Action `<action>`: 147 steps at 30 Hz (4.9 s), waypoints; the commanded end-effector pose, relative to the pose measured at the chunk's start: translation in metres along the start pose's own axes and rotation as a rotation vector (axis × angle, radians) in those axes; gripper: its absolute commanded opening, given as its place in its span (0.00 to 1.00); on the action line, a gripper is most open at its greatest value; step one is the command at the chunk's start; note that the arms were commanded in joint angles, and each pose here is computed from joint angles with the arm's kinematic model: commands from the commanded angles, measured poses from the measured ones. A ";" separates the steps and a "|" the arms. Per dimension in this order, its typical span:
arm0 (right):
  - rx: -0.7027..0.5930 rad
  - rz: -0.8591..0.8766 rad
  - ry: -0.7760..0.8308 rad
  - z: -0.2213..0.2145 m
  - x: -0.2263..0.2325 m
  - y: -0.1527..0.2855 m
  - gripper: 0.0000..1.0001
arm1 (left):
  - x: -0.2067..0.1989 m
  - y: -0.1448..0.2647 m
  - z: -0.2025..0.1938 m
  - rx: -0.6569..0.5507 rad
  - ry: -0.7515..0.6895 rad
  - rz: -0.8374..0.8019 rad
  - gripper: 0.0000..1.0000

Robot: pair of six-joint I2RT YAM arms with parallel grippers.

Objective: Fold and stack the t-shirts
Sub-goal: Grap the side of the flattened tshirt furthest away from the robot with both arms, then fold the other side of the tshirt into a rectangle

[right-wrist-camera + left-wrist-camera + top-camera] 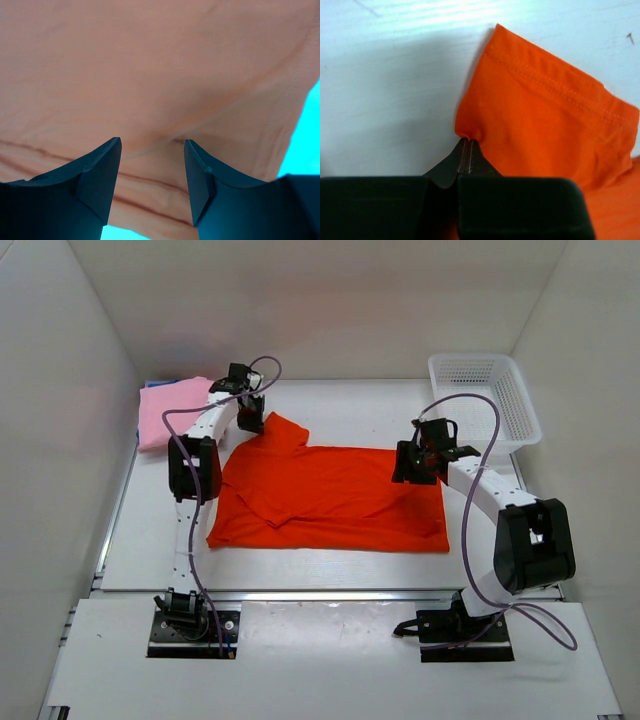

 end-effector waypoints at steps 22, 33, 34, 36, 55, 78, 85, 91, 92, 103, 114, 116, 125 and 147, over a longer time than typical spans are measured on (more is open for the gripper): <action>-0.139 -0.411 -0.131 0.083 -0.062 -0.062 0.53 | 0.046 0.095 -0.043 -0.016 0.059 0.166 0.00; -0.057 -0.505 -0.122 0.089 -0.071 -0.098 0.50 | 0.054 0.102 -0.045 -0.018 0.075 0.162 0.00; -0.058 -0.516 -0.137 0.091 -0.072 -0.100 0.49 | 0.055 0.104 -0.042 -0.028 0.078 0.160 0.00; -0.058 -0.512 -0.150 0.093 -0.072 -0.104 0.49 | 0.054 0.101 -0.046 -0.019 0.071 0.148 0.00; 0.047 -0.475 -0.187 0.084 -0.085 -0.131 0.09 | 0.054 0.095 -0.049 -0.010 0.074 0.137 0.00; 0.016 -0.451 -0.251 0.091 -0.096 -0.127 0.49 | 0.046 0.092 -0.052 0.014 0.060 0.123 0.00; 0.071 -0.437 -0.233 0.088 -0.097 -0.139 0.47 | 0.046 0.090 -0.052 0.015 0.056 0.116 0.00; 0.085 -0.426 -0.214 0.094 -0.094 -0.141 0.31 | 0.048 0.092 -0.051 0.011 0.055 0.129 0.00; 0.099 -0.429 -0.214 0.090 -0.094 -0.143 0.25 | 0.048 0.093 -0.051 0.009 0.059 0.128 0.00; 0.022 -0.395 -0.154 0.116 -0.088 -0.122 0.00 | 0.043 0.102 -0.043 -0.002 0.050 0.109 0.00; -0.193 -0.260 -0.010 0.115 -0.057 -0.067 0.00 | 0.031 0.166 -0.057 -0.127 0.051 0.044 0.00; -0.252 -0.217 -0.022 0.117 -0.054 -0.047 0.00 | 0.029 0.174 -0.066 -0.140 0.044 0.046 0.00; -0.310 -0.077 -0.093 0.065 -0.055 -0.010 0.00 | 0.028 0.195 -0.130 -0.165 0.053 0.023 0.00; -0.285 0.038 -0.184 -0.017 -0.046 0.015 0.01 | 0.044 0.197 -0.206 -0.165 0.051 0.085 0.09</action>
Point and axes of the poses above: each gripper's point midway between its finger pads, its own y axis back along the fingers, its own x axis along the line the jaws close on, z = x × y, the point moved 4 cm from there along y, back along the fingers, and after that the axes turned 10 degrees about y, right-handed, at the moved point
